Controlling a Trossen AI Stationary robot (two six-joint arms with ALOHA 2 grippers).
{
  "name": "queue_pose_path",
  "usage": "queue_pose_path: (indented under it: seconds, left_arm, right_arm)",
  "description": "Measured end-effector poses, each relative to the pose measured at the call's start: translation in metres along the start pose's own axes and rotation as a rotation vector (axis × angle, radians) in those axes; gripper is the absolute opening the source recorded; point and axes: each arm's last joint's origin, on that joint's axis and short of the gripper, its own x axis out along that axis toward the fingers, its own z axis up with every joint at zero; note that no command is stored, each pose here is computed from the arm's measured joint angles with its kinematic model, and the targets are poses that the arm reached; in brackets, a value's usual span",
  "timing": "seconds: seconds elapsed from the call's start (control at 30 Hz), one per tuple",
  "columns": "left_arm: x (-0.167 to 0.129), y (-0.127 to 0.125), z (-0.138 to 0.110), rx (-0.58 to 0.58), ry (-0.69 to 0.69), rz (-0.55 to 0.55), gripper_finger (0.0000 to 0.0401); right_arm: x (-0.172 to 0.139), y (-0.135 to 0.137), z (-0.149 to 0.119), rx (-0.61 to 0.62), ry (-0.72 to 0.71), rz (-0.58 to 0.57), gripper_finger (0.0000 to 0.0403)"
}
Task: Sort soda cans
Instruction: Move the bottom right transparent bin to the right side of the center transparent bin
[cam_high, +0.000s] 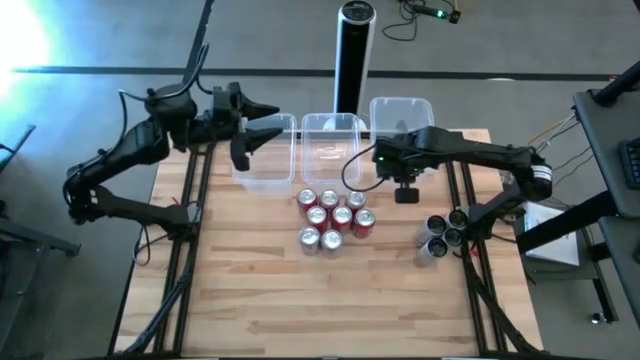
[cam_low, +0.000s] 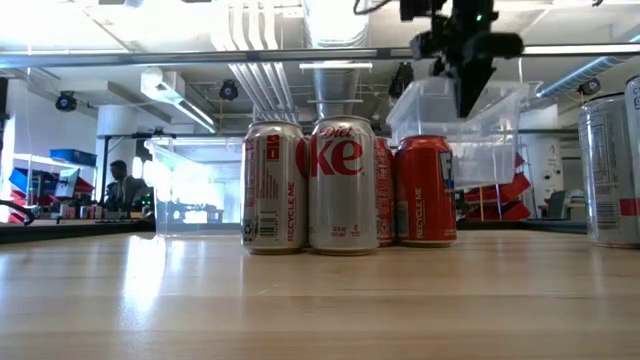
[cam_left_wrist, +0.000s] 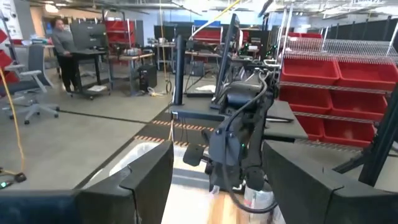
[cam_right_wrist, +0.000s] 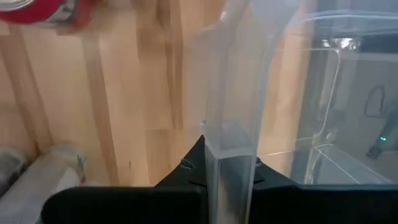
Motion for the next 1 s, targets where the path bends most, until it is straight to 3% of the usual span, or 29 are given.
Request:
queue_pose_path:
  seconds: [0.3,0.57,1.0]
  left_arm:
    - [-0.013,-0.002,-0.004,-0.008,0.061,0.003,0.0231]
    - [-0.015,-0.002,-0.007,-0.012,0.092,0.003,0.0231]
    - [-0.015,-0.002,-0.007,-0.013,0.092,0.003,0.0231]
  right_arm:
    - [0.038,-0.005,0.009,0.083,0.0,0.062,0.0013]
    - [0.054,0.0,0.005,0.001,0.021,0.062,0.0013]
    - [0.071,0.001,0.003,-0.014,0.01,0.056,0.0013]
